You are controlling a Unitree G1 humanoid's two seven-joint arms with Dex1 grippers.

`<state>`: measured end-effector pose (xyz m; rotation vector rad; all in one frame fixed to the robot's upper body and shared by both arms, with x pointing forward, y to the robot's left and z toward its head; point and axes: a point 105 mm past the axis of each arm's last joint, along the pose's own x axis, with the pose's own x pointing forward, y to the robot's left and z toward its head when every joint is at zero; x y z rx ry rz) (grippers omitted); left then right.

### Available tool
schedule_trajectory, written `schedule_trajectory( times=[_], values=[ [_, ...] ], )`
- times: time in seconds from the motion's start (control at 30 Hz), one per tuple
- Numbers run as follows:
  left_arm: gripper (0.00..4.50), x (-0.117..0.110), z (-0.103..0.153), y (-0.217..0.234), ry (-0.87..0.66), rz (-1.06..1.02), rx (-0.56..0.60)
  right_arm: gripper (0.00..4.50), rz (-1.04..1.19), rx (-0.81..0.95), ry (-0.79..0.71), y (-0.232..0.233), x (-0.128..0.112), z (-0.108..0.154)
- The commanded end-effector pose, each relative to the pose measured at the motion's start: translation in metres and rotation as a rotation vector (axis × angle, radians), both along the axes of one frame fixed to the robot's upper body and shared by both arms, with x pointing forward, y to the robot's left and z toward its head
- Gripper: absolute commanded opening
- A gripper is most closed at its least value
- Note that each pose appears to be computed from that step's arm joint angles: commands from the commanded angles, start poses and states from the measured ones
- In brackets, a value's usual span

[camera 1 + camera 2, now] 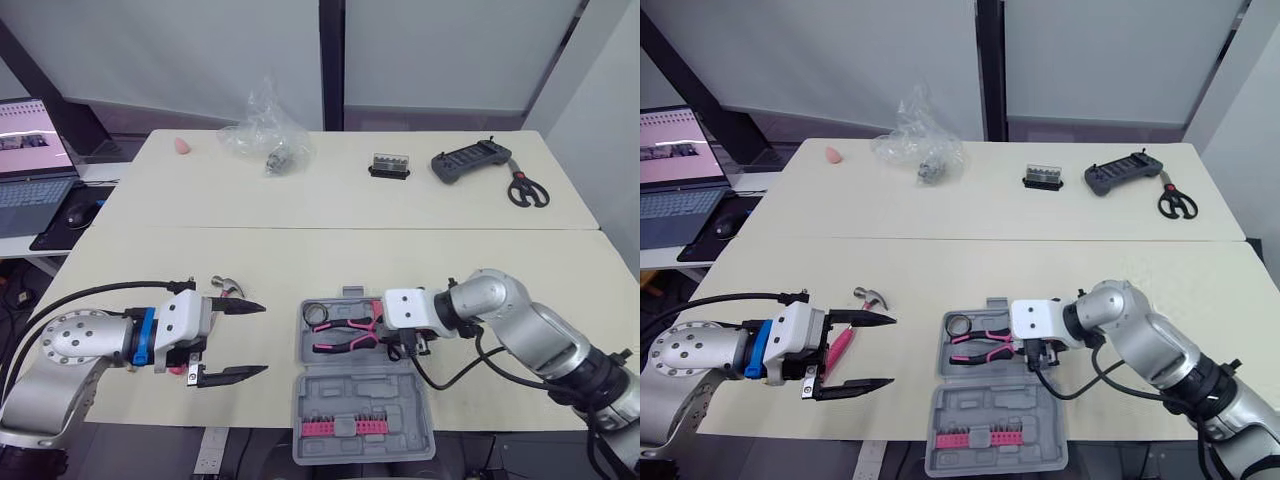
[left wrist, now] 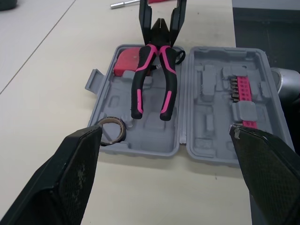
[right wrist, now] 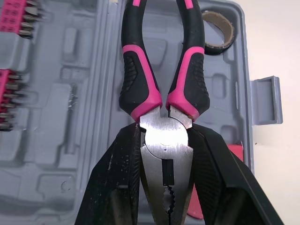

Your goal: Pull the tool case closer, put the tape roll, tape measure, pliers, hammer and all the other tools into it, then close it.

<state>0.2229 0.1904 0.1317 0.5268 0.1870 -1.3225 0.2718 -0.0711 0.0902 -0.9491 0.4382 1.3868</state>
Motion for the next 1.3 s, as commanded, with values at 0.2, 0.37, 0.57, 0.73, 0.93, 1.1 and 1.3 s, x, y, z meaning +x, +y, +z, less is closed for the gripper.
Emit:
schedule_trajectory(
  times=[0.2,0.37,0.57,0.73,0.93,1.1,1.3],
  values=[
    [4.5,0.002,0.005,0.0,-0.027,-0.021,0.026,1.26,0.022,-0.052,-0.035,0.015,0.002,-0.002],
    [4.5,-0.001,0.005,0.0,-0.023,-0.024,0.029,1.26,0.012,-0.064,-0.033,0.019,0.005,-0.006],
    [4.5,-0.007,0.002,-0.004,-0.025,-0.057,0.044,1.26,0.01,-0.079,0.0,0.021,0.003,-0.014],
    [4.5,-0.005,0.004,-0.005,-0.028,-0.053,0.044,1.26,0.013,-0.082,-0.003,0.026,0.005,-0.016],
    [4.5,-0.005,0.005,-0.006,-0.031,-0.05,0.04,1.26,0.012,-0.079,0.011,0.032,0.007,-0.024],
    [4.5,-0.005,0.004,-0.004,-0.038,-0.056,0.055,1.26,0.008,-0.071,0.026,0.033,0.007,-0.028],
    [4.5,-0.004,0.004,-0.004,-0.043,-0.062,0.059,2.16,-0.018,-0.065,0.049,0.026,0.009,-0.03]
  ],
)
